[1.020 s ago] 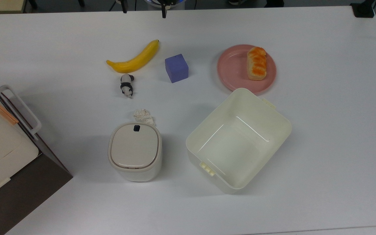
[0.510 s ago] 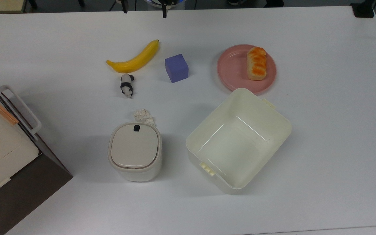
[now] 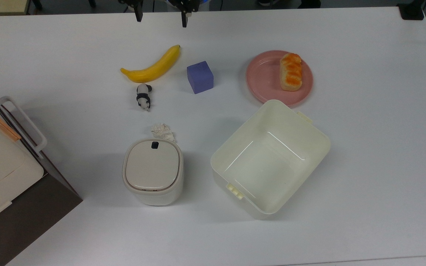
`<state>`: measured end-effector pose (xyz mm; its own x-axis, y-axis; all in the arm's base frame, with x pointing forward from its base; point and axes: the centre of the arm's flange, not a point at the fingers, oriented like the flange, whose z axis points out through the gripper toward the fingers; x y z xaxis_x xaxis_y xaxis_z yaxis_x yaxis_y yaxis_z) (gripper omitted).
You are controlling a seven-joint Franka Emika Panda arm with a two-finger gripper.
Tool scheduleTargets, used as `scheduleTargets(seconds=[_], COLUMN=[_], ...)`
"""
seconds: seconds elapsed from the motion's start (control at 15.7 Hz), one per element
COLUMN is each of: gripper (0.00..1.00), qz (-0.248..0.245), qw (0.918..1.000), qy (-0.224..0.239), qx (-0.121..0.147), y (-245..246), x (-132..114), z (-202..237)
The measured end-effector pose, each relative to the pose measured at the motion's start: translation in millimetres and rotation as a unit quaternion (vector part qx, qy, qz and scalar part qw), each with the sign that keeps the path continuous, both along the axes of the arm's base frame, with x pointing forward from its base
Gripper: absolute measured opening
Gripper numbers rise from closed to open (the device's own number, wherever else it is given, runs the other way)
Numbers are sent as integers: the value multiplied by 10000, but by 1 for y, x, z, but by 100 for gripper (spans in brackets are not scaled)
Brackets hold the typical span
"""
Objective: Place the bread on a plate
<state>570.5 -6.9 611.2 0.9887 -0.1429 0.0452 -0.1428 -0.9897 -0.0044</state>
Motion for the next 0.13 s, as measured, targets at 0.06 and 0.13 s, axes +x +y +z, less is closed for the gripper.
scheduleTargets(seconds=[0.06, 0.13], gripper=[100, 100], qz=[0, 0], qw=[10000, 10000], qy=[6, 10], qx=[2, 4], y=[0, 0], x=[3, 4], z=[-1, -2])
